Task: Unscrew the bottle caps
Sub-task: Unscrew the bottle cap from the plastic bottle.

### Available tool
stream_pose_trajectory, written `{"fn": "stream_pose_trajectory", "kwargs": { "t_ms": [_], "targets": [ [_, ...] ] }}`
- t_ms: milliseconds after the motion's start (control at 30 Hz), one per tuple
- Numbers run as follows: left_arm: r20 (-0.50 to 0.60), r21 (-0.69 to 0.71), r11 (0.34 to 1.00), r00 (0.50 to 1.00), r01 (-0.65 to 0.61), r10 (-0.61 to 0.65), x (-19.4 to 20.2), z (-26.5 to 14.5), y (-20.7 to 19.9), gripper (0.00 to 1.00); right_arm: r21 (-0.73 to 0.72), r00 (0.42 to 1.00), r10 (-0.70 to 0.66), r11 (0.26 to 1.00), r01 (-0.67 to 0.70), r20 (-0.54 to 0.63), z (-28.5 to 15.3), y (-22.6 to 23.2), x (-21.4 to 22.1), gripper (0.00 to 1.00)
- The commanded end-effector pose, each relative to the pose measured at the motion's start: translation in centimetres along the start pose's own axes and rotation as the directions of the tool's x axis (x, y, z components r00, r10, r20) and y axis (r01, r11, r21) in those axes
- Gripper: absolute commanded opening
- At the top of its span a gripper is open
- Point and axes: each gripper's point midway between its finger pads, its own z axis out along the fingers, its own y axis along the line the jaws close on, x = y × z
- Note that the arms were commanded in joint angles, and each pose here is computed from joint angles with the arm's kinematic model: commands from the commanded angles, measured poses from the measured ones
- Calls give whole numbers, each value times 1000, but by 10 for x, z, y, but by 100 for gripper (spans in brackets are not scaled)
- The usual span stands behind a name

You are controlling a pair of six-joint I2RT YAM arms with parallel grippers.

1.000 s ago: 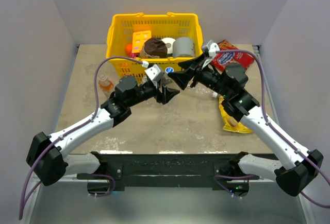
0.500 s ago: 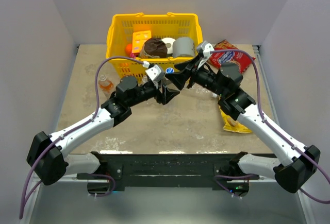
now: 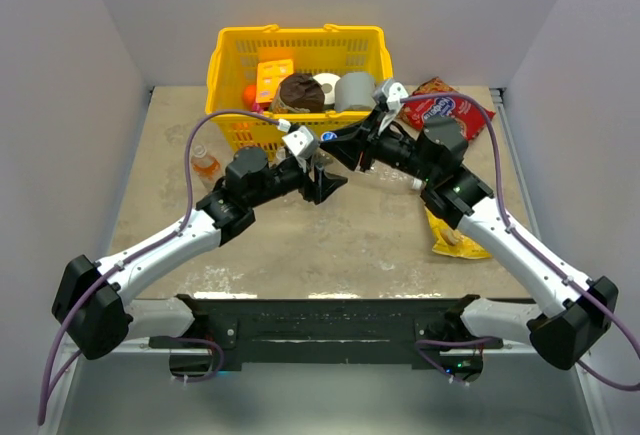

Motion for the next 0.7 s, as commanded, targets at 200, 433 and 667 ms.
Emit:
{"fn": "stream_pose_trajectory", "kwargs": {
  "t_ms": [200, 433, 667],
  "targets": [
    [75, 149, 979, 989, -140, 130, -28, -2, -27, 39, -257, 995, -63, 966, 42, -74, 0, 43, -3, 1],
    [85, 389, 890, 972, -236, 221, -26, -13, -66, 40, -430, 986, -82, 903, 12, -145, -19, 65, 10, 0],
    [106, 543, 810, 975, -223, 198, -32, -25, -94, 39, -605, 984, -73, 795, -43, -165, -41, 84, 15, 0]
  ]
}}
